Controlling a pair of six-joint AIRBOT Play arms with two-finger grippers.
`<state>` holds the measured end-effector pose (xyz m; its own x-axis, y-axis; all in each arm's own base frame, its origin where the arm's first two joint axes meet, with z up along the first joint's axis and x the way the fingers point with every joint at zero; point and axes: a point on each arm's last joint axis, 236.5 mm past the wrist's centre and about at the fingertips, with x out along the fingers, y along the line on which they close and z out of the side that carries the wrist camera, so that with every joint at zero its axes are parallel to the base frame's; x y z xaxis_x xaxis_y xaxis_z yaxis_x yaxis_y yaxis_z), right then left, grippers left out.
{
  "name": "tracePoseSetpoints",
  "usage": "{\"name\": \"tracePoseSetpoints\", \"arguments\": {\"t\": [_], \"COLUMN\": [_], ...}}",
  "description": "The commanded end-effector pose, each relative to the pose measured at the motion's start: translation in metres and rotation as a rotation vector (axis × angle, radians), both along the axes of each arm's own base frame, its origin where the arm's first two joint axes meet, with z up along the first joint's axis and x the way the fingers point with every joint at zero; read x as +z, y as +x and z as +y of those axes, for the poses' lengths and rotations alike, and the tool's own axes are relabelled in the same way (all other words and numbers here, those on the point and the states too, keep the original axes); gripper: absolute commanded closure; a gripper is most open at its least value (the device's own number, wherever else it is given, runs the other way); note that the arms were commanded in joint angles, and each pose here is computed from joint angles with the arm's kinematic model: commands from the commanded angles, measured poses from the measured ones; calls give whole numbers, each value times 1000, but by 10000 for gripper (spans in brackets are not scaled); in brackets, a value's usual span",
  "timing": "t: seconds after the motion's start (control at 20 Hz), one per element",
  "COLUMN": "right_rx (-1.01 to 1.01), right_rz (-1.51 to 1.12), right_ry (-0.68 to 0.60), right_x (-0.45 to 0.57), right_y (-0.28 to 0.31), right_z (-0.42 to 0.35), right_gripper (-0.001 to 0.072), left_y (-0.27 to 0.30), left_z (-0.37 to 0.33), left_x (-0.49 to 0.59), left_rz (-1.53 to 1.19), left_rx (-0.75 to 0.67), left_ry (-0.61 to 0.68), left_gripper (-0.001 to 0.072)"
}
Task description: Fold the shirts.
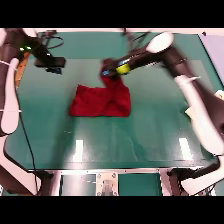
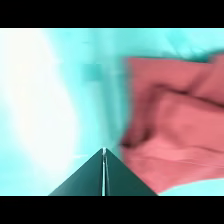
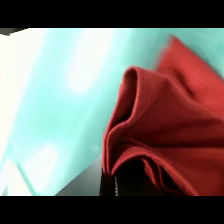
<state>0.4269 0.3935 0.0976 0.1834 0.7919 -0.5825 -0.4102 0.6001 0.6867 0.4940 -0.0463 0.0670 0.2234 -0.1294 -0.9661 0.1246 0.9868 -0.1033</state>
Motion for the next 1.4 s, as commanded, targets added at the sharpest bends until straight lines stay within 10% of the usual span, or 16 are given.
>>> {"name": "tracePoseSetpoints", "arguments": {"t": [0.0,0.05,0.1,0.7,1.2,1.25,1.35], "right_rx": [-179,-231,-251,-101,-196,-184,-160], "right_rz": [-14,7,23,336,469,477,447], "right_ry": [157,188,190,-221,-39,-10,74], "right_x": [-67,-86,-104,-102,-198,-199,-186], "right_y": [10,9,5,30,-4,-7,-4], "right_z": [116,134,144,-173,-142,-129,-105], "right_gripper": [539,266,163,163,164,175,681], "left_y": [-5,-8,-10,-18,-17,-17,-18], "left_z": [57,63,68,70,68,65,63], "left_x": [7,5,2,-5,-4,-4,-4], "left_rz": [2,15,27,56,59,59,61], "left_rx": [72,80,89,62,100,97,94], "left_ry": [88,89,89,95,75,64,57], "left_gripper": [682,682,682,682,682,682,681]}}
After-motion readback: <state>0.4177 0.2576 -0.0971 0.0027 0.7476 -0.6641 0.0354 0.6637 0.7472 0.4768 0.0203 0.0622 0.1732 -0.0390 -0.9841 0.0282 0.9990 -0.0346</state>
